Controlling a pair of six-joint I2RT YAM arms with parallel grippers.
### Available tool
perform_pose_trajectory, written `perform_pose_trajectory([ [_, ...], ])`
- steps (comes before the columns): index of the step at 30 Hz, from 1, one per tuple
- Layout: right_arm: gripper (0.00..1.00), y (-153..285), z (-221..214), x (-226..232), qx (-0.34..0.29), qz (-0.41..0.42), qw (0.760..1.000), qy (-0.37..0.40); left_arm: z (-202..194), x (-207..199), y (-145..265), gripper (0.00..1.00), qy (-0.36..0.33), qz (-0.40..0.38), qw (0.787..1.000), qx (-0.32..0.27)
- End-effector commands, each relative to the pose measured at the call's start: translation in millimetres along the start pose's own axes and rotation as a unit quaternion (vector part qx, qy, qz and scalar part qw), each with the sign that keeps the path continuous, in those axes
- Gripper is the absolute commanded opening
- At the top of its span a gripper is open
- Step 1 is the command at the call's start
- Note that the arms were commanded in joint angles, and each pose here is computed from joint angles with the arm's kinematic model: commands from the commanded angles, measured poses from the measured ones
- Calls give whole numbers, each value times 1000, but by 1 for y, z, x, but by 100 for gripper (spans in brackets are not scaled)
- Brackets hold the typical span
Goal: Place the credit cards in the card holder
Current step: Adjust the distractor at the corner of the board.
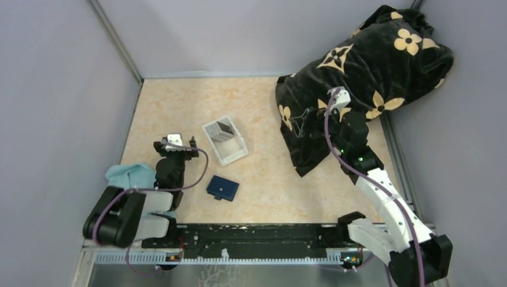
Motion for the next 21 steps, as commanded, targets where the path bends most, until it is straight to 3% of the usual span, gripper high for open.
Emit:
perform_pose_trajectory([
  [1,99,14,21,20,-13,10,998,68,56,-22,-10,100,45,3,998,-38],
  [3,99,16,26,22,-22,10,997,75,63,-28,-9,100,70,2,997,-15],
  [6,99,12,29,32,-50,38,996,65,81,-48,-5,100,92,-56,994,-26],
  [10,99,4,34,55,-128,107,986,5,86,-69,0,100,130,-112,985,-11],
  [13,98,-6,21,57,-128,116,984,-43,77,-80,-4,100,144,-120,981,52],
  [16,85,-21,16,68,-111,157,981,-42,68,-88,0,100,149,-130,975,104],
  [21,76,-47,14,88,-74,166,983,-22,70,-70,9,100,159,-77,978,108],
])
Point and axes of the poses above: each gripper's point midway between its finger pads, its own y axis back along the fingers, its own x axis along the line the jaws close on, z = x × y, the point moved 2 cm from there along y, back along the fingers, and after that the axes turned 15 degrees about y, right-handed, at the moved point
